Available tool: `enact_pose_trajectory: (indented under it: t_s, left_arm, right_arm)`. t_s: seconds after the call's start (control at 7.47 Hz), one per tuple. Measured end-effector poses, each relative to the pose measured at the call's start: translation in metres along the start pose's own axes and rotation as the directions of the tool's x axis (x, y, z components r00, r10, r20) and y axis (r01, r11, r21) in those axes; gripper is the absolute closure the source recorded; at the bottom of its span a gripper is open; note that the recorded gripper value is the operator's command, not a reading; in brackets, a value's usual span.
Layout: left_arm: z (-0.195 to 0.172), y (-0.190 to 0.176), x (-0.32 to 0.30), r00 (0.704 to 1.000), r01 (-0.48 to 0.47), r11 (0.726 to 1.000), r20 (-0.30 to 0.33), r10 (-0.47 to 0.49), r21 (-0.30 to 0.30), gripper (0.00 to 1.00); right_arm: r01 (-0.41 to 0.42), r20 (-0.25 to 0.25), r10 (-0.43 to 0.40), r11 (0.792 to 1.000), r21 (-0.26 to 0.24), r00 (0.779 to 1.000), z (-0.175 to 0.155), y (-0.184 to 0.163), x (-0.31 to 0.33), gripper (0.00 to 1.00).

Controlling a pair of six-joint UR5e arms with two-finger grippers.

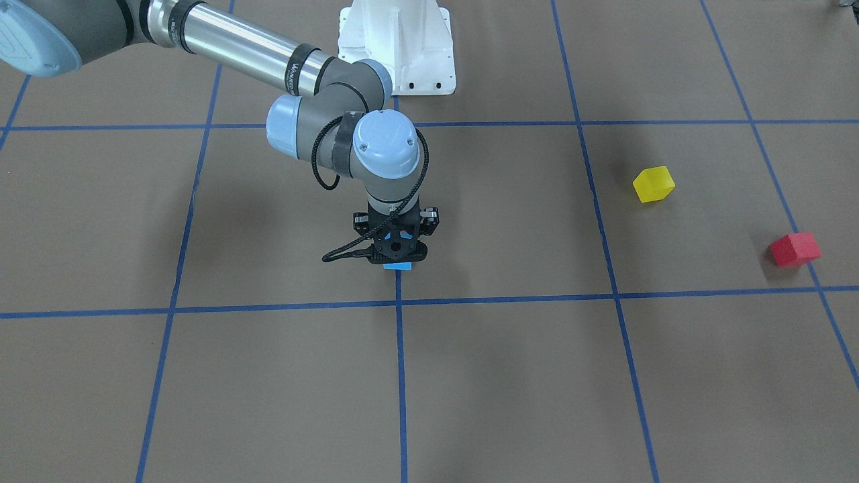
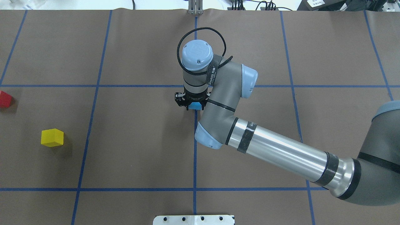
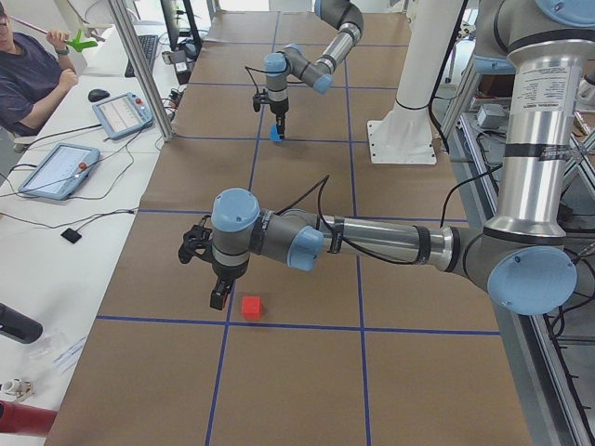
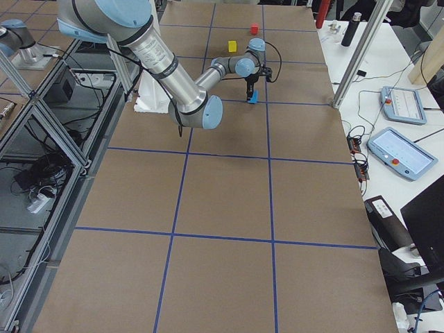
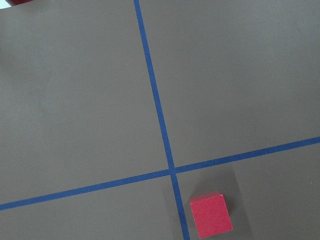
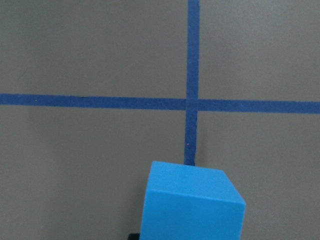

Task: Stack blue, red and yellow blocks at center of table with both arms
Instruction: 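Carry the blue cube with the right gripper to the table center, then release the blue cube and raise the right gripper away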

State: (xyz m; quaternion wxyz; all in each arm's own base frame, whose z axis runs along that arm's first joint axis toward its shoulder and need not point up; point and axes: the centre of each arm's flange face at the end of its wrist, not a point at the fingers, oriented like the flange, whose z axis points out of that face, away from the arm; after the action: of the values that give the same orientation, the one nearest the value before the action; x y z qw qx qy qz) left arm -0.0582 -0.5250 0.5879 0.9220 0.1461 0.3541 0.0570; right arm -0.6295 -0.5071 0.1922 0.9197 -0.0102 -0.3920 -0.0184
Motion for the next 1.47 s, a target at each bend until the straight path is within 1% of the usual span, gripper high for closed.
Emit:
enact_pose_trajectory:
  t_s: [0.13,0.54,0.67,0.8,0.94,1.07,1.21,1.34,1.47]
  left_arm:
    - [0.000,0.000,0.000,1.000,0.000,1.000,0.000,0.000,-0.001,0.00]
    - [0.000,-0.002,0.002,1.000,-0.002,1.000,-0.001,0.002,0.000,0.00]
    - [0.003,-0.010,0.013,1.000,0.004,1.000,-0.004,-0.004,-0.002,0.00]
    - [0.012,-0.026,0.040,0.999,0.048,0.999,-0.014,-0.048,-0.009,0.00]
    - [0.019,-0.048,0.082,0.991,0.128,0.992,-0.034,-0.128,-0.011,0.00]
    - [0.023,-0.063,0.120,0.977,0.204,0.979,-0.054,-0.205,-0.017,0.00]
    - [0.029,-0.068,0.144,0.964,0.255,0.966,-0.067,-0.257,-0.031,0.00]
    - [0.040,-0.066,0.147,0.962,0.262,0.964,-0.066,-0.265,-0.051,0.00]
    - [0.055,-0.062,0.138,0.969,0.237,0.969,-0.057,-0.241,-0.074,0.00]
  right_arm:
    - [-0.007,0.005,0.007,1.000,0.001,1.000,0.002,0.002,-0.001,0.00]
    - [-0.022,0.035,0.022,1.000,0.016,0.999,0.003,0.001,0.004,0.00]
    - [-0.019,0.040,0.018,0.999,0.027,0.999,-0.003,-0.007,0.010,0.00]
    - [-0.003,0.043,0.001,0.999,0.049,0.999,-0.017,-0.025,0.025,0.00]
    - [0.027,0.043,-0.030,0.997,0.072,0.999,-0.035,-0.050,0.054,0.00]
    - [0.051,0.045,-0.055,0.995,0.082,0.997,-0.054,-0.078,0.096,0.00]
    - [0.065,0.054,-0.070,0.994,0.083,0.996,-0.076,-0.104,0.145,0.00]
    - [0.077,0.058,-0.083,0.993,0.090,0.995,-0.096,-0.126,0.194,0.00]
    - [0.099,0.048,-0.104,0.990,0.104,0.993,-0.113,-0.145,0.242,0.00]
